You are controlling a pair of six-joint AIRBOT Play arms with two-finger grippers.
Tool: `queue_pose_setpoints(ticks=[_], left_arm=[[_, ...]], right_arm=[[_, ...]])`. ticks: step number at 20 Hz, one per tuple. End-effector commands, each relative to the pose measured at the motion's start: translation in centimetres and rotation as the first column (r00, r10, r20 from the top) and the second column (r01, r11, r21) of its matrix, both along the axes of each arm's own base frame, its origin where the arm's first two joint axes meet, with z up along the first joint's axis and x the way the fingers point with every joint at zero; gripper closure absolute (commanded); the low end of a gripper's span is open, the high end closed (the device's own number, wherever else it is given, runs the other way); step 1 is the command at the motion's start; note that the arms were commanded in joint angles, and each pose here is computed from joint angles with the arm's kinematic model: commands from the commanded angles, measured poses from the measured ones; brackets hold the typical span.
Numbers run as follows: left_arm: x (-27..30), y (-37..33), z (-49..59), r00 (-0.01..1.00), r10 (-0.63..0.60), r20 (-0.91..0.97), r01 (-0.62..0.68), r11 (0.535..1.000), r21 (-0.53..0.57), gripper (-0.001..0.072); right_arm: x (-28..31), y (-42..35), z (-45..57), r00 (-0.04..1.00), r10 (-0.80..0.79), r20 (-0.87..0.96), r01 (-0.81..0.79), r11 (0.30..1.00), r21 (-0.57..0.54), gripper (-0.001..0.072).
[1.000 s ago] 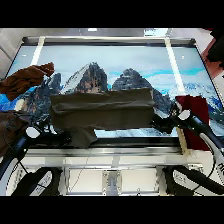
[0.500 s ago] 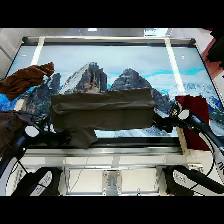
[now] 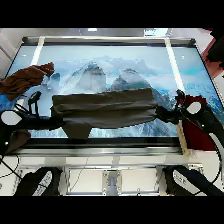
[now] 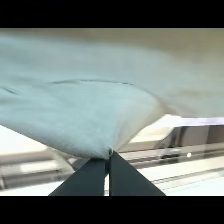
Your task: Fold the shirts.
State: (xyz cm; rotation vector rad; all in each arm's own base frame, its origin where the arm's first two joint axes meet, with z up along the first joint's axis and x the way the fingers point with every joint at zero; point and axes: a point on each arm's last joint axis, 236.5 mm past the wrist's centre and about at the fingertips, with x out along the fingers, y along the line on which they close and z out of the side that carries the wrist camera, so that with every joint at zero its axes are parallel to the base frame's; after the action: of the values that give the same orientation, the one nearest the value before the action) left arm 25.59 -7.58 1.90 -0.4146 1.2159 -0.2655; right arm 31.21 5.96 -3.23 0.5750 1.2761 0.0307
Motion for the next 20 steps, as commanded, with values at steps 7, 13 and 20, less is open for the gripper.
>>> queue_pose_setpoints(ticks=[7,13,20], left_arm=[[8.2,3.9,2.1,0.987,0.044,0.156,-0.065,0.988,0.137,0.0699],[15.4,5.5,-2.1,0.992,0.070,0.104,-0.086,0.982,0.165,0.0699],[20.5,5.8,-6.6,0.994,0.064,0.087,-0.089,0.941,0.326,0.0699]], right_arm=[[7.9,0.9,5.1,0.980,0.013,0.199,-0.023,0.999,0.049,0.0685],[14.5,0.7,3.4,0.979,-0.002,0.205,-0.009,0.998,0.055,0.0685],[20.7,2.5,-0.5,0.975,0.026,0.219,-0.035,0.999,0.036,0.0685]])
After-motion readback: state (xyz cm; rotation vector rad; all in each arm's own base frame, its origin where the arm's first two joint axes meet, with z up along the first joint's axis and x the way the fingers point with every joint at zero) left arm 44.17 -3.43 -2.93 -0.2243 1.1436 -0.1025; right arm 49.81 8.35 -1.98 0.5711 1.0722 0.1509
